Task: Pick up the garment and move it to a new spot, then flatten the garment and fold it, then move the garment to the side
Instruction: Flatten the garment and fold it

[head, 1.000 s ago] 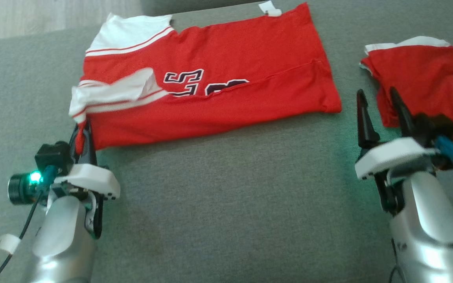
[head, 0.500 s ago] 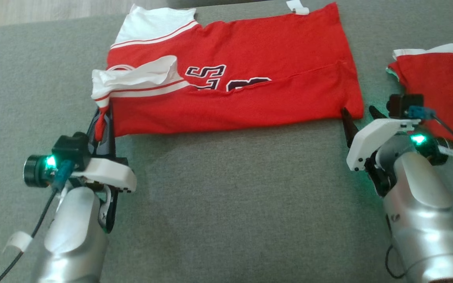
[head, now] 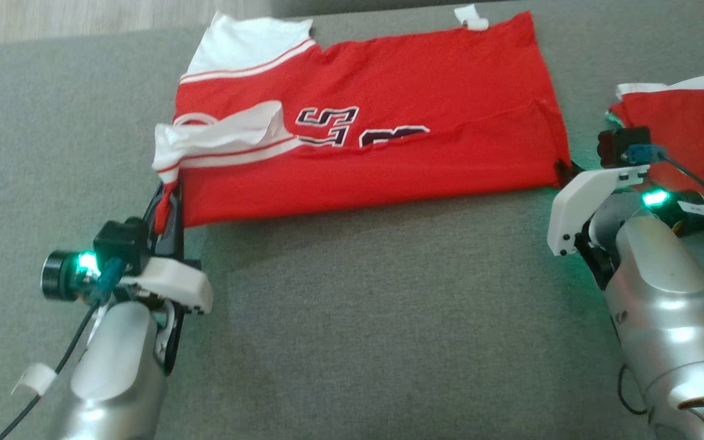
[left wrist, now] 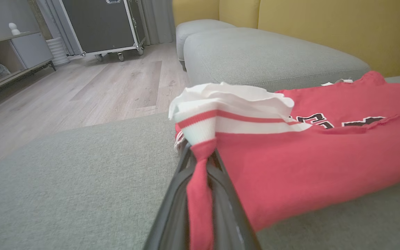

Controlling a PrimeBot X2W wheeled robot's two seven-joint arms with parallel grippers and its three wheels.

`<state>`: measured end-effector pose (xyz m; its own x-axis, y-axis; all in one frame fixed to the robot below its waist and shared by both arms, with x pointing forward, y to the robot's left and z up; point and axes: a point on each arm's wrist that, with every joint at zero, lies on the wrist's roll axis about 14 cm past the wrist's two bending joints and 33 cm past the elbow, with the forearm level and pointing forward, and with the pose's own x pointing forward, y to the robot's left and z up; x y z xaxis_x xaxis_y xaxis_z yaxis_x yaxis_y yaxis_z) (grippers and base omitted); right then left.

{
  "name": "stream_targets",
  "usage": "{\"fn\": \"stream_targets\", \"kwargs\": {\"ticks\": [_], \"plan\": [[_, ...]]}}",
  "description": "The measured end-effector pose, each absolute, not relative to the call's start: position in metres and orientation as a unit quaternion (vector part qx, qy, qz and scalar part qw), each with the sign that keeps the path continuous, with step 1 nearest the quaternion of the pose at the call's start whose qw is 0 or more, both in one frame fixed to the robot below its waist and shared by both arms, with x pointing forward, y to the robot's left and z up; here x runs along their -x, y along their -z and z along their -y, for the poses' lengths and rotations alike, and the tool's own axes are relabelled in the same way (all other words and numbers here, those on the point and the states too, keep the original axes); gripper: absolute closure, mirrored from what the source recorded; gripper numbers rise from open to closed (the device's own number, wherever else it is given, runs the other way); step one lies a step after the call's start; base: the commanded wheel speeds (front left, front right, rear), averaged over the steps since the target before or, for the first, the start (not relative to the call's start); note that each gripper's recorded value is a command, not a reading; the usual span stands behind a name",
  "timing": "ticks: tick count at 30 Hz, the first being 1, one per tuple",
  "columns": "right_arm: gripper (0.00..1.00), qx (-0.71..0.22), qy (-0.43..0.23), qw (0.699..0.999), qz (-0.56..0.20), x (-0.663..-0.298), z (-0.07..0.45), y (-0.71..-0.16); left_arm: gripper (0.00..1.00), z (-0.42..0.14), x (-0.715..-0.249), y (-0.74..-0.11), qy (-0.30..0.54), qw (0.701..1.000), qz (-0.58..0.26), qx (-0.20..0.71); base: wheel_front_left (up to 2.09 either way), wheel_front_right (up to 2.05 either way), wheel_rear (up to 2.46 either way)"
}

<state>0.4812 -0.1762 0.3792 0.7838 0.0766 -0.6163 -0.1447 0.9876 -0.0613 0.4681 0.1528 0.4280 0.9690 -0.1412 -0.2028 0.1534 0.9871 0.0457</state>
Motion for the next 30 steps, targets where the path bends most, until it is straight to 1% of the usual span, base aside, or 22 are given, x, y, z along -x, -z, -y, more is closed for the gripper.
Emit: {"fn": "stream_targets", "kwargs": {"ticks": [4, 11, 20, 24, 30], "plan": [[1.0, 0.077, -0.062, 0.944, -0.314, -0.476, 0.184, -0.389, 1.0, -0.156, -0.458, -0.422, 0.077, 0.989, -0.116, -0.042, 0.0, 0.0, 0.0], [1.0, 0.083, -0.062, 0.952, -0.288, -0.463, 0.19, -0.415, 1.0, -0.158, -0.427, -0.41, 0.089, 0.983, -0.153, -0.051, 0.0, 0.0, 0.0], [1.0, 0.058, -0.057, 0.942, -0.325, -0.41, 0.197, -0.405, 1.0, -0.159, -0.392, -0.406, 0.099, 0.976, -0.186, -0.056, 0.0, 0.0, 0.0], [1.0, 0.044, -0.052, 0.943, -0.325, -0.4, 0.203, -0.409, 1.0, -0.153, -0.379, -0.4, 0.115, 0.97, -0.205, -0.063, 0.0, 0.0, 0.0], [1.0, 0.024, -0.049, 0.943, -0.33, -0.384, 0.207, -0.406, 1.0, -0.147, -0.372, -0.401, 0.126, 0.967, -0.212, -0.063, 0.0, 0.0, 0.0]]}}
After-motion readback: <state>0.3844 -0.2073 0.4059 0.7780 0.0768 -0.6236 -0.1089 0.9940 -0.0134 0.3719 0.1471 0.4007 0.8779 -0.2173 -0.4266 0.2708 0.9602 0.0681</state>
